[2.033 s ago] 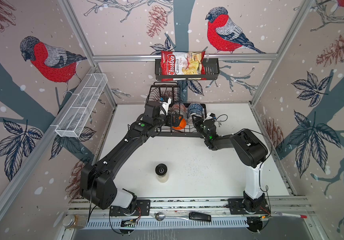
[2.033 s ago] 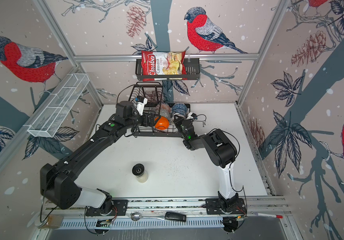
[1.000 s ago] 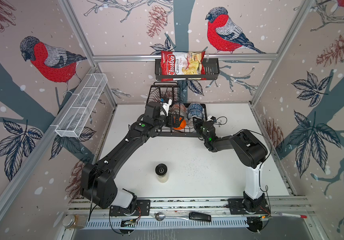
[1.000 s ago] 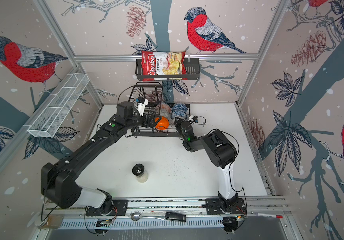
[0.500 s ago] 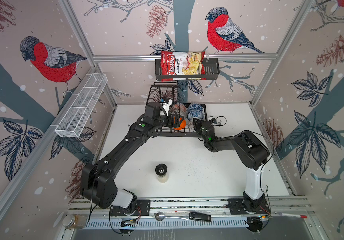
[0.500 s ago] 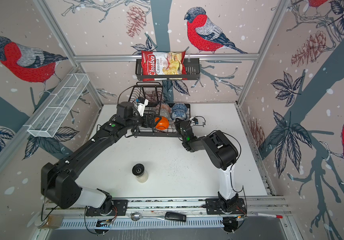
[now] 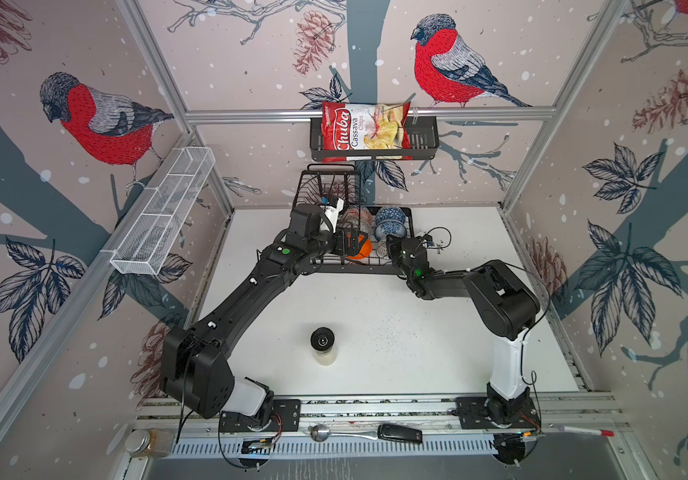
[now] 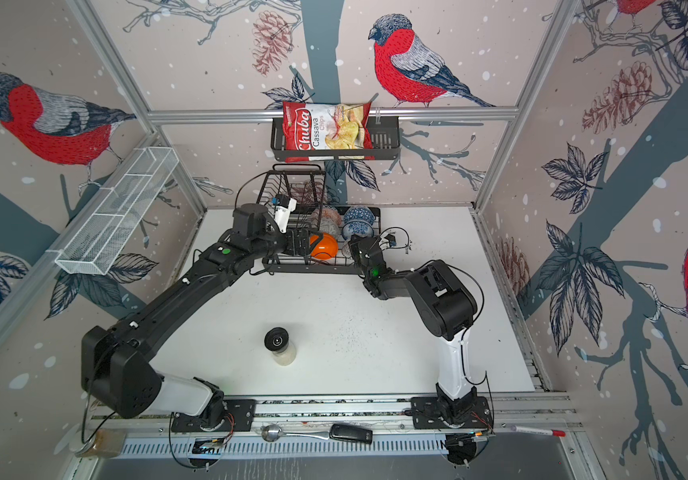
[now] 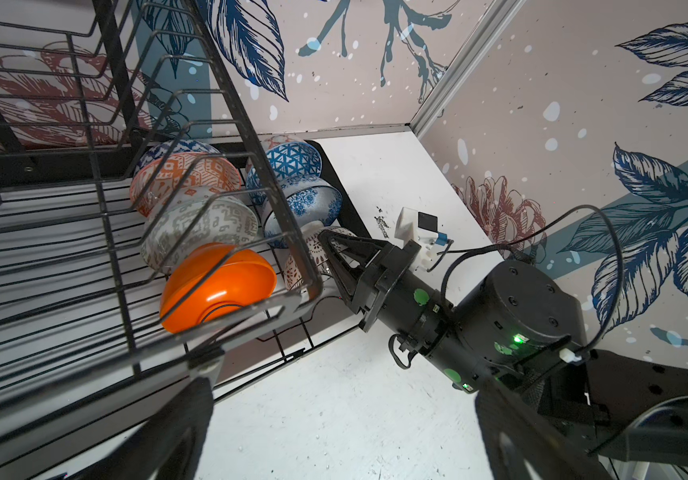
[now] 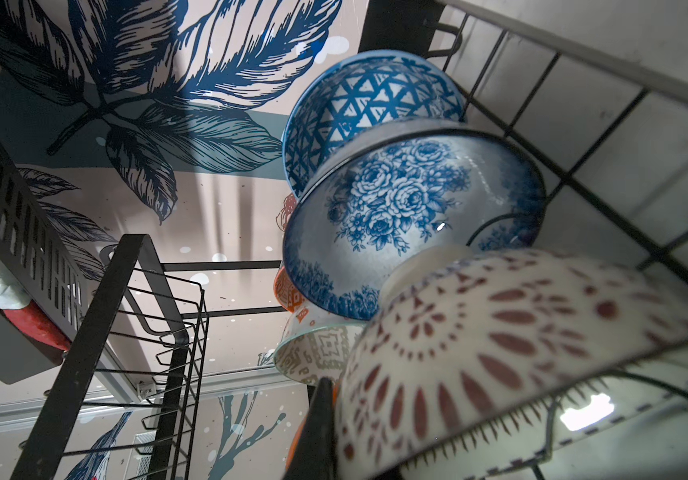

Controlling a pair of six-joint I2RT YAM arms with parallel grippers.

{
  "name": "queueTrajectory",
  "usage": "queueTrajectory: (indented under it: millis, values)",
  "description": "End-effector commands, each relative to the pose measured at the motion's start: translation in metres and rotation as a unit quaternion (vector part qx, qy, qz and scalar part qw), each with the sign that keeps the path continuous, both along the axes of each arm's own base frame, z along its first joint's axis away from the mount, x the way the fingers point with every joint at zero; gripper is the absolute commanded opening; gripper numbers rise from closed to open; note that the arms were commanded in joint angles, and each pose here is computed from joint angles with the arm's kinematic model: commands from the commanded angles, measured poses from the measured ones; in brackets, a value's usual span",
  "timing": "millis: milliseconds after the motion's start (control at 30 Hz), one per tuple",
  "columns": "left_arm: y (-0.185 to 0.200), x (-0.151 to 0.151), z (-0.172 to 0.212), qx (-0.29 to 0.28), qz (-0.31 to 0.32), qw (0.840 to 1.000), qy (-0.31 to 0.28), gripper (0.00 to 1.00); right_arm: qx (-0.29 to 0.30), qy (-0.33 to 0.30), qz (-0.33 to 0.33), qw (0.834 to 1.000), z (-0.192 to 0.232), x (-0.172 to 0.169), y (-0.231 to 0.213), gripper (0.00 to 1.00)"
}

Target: Load the bowls into the dish rack

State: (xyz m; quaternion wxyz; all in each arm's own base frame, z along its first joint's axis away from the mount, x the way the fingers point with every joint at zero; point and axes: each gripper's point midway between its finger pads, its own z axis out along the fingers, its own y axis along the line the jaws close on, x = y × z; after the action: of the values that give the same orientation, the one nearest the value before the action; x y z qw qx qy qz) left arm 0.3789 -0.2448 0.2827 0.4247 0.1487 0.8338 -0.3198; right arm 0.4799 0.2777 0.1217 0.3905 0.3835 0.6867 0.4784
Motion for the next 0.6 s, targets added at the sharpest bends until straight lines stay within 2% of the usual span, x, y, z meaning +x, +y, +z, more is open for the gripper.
queueTrajectory:
  millis: [0, 567]
  values:
    - [-0.001, 0.003, 0.0096, -0.011, 0.001, 1.0, -0.018, 0.98, -0.042, 0.073, -0.006, 0.996, -0.0397, -0.0074, -0.0109, 0.09]
    - [-0.0016, 0.0028, 0.0088, -0.011, 0.0, 1.0, -0.016, 0.99, -0.043, 0.095, 0.002, 0.995, -0.044, 0.0008, -0.0068, 0.17]
